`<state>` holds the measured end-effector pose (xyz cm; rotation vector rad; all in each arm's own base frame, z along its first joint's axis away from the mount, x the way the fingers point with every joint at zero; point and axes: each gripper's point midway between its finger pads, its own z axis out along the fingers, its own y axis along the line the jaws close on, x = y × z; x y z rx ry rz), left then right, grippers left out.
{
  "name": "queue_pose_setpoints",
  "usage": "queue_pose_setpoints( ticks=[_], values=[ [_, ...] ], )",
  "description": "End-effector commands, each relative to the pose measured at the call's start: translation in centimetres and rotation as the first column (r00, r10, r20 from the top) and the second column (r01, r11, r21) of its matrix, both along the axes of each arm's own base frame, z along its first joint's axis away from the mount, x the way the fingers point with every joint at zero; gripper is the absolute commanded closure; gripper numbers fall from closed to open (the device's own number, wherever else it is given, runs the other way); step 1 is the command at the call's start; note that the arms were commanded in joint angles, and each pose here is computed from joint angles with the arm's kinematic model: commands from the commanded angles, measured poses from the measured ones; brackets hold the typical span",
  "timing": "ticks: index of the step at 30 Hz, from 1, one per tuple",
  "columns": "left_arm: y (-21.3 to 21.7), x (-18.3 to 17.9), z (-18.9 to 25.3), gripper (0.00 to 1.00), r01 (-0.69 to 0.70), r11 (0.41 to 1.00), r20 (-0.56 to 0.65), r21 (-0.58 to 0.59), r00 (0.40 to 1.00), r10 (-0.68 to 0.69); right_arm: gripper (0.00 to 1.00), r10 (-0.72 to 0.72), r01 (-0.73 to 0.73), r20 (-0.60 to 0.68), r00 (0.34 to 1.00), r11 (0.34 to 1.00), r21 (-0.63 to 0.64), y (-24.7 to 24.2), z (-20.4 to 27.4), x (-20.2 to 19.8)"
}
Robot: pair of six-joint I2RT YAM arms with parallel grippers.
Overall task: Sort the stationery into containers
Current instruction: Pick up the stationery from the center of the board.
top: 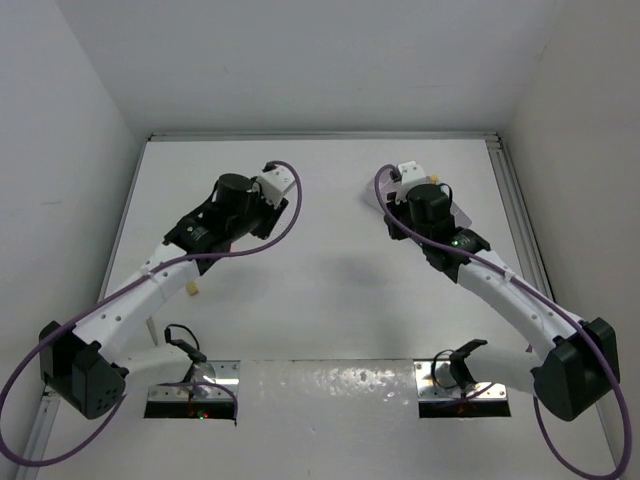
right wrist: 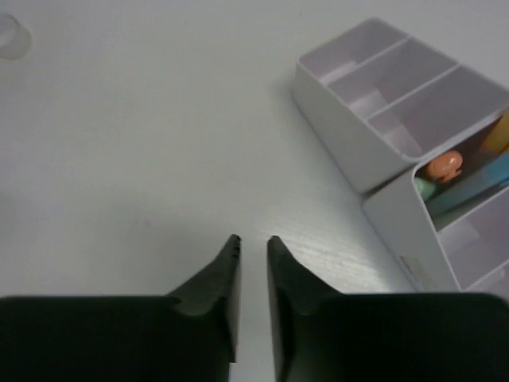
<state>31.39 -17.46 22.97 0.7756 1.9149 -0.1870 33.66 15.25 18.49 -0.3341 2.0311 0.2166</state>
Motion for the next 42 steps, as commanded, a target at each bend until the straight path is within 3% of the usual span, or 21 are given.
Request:
queue_pose_setpoints(
  ticks=[1,2,4,7,8,12,17,23,25,28,35,39,42],
  values=[
    [4.3,0.3,-1.0,0.67,-0.169,0.969,-0.038,0.181,0.983,0.179,0.91,-0.106,0.106,-0.015,0.994,0.994,0.024,-0.4,0.1,-0.6],
    [4.8,0.6,-1.3,0.73,-0.198,0.963,-0.043,0.185,0.977,0.209,0.89,-0.097,0.097,-0.018,0.995,0.995,0.022,-0.1,0.0,-0.7],
    [5.5,1.4,-2.3,0.86,-0.271,0.949,-0.086,0.160,0.954,0.287,0.60,-0.078,0.079,-0.010,0.997,0.997,0.021,0.7,0.1,-0.9],
    [5.4,1.7,-4.4,0.82,-0.325,0.938,-0.219,0.121,0.913,0.345,0.43,-0.060,0.060,0.001,0.998,0.998,0.007,1.4,-0.2,-0.9],
    [5.2,2.1,-4.1,0.80,-0.344,0.934,-0.249,0.094,0.901,0.356,0.42,-0.059,0.059,0.005,0.998,0.998,0.013,1.5,0.1,-0.8],
    [7.6,3.2,-7.8,0.75,-0.504,0.854,-0.430,0.127,0.748,0.505,0.43,-0.009,0.009,-0.050,0.999,1.000,0.009,2.6,0.0,-1.4],
    [11.1,5.8,-9.3,0.74,-0.600,0.785,-0.417,0.154,0.681,0.603,0.42,0.015,-0.019,-0.097,0.995,0.999,-0.048,2.6,-1.0,-2.2],
    [14.0,8.5,-10.2,0.70,-0.631,0.753,-0.348,0.187,0.674,0.652,0.42,0.016,-0.020,-0.121,0.992,0.999,-0.033,3.3,-2.8,-2.3],
    [14.1,10.0,-10.2,0.66,-0.591,0.784,-0.308,0.190,0.722,0.619,0.42,0.015,-0.017,-0.120,0.993,1.000,-0.016,3.9,-2.9,-2.2],
    [14.2,12.7,-10.8,0.64,-0.584,0.795,-0.306,0.166,0.736,0.604,0.43,0.034,-0.036,-0.133,0.991,0.999,-0.017,4.9,-2.9,-2.2],
    [16.1,18.6,-13.7,0.66,-0.656,0.743,-0.323,0.130,0.681,0.657,0.43,0.085,-0.106,-0.169,0.982,0.988,-0.115,6.2,-3.1,-2.4],
    [17.1,20.2,-14.8,0.68,-0.680,0.724,-0.320,0.121,0.663,0.677,0.43,0.088,-0.107,-0.164,0.983,0.988,-0.112,7.1,-2.5,-2.0],
    [16.2,19.9,-16.3,0.70,-0.634,0.765,-0.368,0.114,0.688,0.625,0.43,0.088,-0.111,-0.172,0.981,0.985,-0.131,7.5,-2.9,-1.8]
  ],
)
